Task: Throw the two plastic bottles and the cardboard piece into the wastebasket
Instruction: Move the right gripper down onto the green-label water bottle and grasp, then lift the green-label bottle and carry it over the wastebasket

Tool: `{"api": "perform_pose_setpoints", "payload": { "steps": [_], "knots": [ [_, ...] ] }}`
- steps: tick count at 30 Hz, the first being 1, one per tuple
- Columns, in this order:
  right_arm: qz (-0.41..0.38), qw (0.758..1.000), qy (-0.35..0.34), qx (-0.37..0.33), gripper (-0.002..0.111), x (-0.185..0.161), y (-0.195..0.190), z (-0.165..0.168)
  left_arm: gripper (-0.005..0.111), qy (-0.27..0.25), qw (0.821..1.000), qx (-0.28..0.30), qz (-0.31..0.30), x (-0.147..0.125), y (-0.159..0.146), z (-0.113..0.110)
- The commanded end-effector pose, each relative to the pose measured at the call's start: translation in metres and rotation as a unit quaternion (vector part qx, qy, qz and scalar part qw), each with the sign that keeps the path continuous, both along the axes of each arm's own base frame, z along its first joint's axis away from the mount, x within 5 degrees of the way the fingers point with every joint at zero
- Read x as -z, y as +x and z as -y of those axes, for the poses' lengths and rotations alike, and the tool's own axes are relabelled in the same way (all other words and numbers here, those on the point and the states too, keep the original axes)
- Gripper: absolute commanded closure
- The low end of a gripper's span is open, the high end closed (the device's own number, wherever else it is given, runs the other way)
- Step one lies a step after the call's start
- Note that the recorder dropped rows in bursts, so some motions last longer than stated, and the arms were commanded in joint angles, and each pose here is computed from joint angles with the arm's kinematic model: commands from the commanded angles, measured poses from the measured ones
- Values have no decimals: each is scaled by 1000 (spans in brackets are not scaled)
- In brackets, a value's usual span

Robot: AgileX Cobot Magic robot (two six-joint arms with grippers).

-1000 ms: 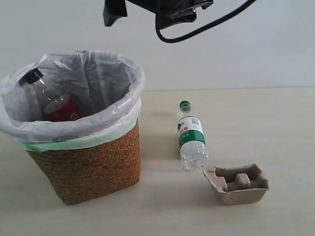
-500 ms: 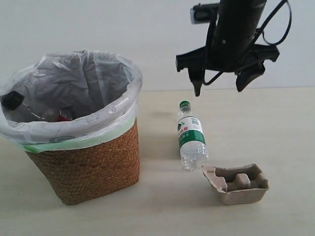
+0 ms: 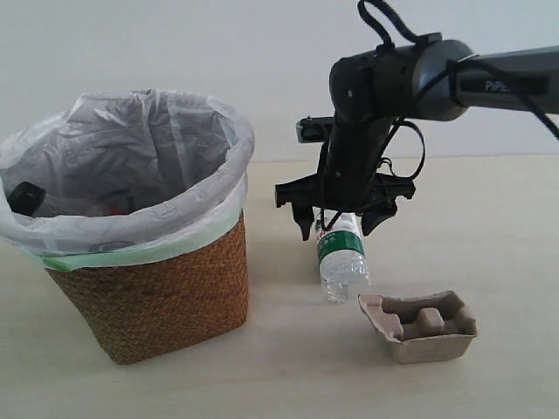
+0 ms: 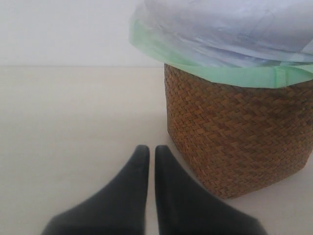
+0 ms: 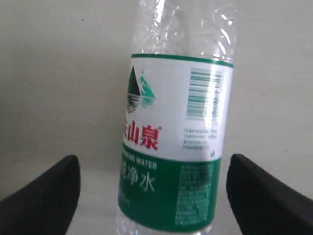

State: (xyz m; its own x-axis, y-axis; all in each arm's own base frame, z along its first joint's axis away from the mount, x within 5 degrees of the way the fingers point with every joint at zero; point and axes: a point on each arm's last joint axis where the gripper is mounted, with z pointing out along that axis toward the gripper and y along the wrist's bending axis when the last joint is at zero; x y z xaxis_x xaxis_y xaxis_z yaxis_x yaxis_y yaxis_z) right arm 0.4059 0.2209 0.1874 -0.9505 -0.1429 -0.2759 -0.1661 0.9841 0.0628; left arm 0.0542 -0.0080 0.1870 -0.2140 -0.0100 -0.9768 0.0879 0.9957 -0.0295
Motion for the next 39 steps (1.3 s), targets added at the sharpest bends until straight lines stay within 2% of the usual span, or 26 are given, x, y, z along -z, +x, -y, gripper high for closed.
{"api": "perform_pose_setpoints", "payload": {
  "steps": [1, 7, 12, 14, 16, 18, 19, 26, 31, 39],
  "knots": [
    [16, 1000, 9, -3, 36, 19, 11, -2, 103, 0, 1000, 4, 3, 1, 0, 0],
    [13, 1000, 7, -4, 43, 44, 16, -5, 103, 0, 1000, 4, 3, 1, 0, 0],
    [7, 1000, -23, -12, 58, 60, 18, -2, 103, 0, 1000, 4, 3, 1, 0, 0],
    [8, 1000, -26, -13, 68, 62, 18, -2, 103, 0, 1000, 4, 3, 1, 0, 0],
    [9, 1000, -25, -13, 84, 61, 18, -2, 103, 0, 1000, 4, 3, 1, 0, 0],
    [9, 999, -29, -23, 104, 60, 18, -2, 103, 0, 1000, 4, 3, 1, 0, 0],
    [9, 999, -31, -28, 108, 60, 18, -2, 103, 0, 1000, 4, 3, 1, 0, 0],
    [13, 998, -54, -43, 108, 42, 15, 4, 103, 0, 1000, 4, 3, 1, 0, 0],
    [44, 994, -98, -23, 108, -2, 10, 18, 103, 0, 1000, 4, 3, 1, 0, 0],
    [118, 991, -65, -12, 108, -87, -10, 30, 103, 0, 1000, 4, 3, 1, 0, 0]
  ]
}}
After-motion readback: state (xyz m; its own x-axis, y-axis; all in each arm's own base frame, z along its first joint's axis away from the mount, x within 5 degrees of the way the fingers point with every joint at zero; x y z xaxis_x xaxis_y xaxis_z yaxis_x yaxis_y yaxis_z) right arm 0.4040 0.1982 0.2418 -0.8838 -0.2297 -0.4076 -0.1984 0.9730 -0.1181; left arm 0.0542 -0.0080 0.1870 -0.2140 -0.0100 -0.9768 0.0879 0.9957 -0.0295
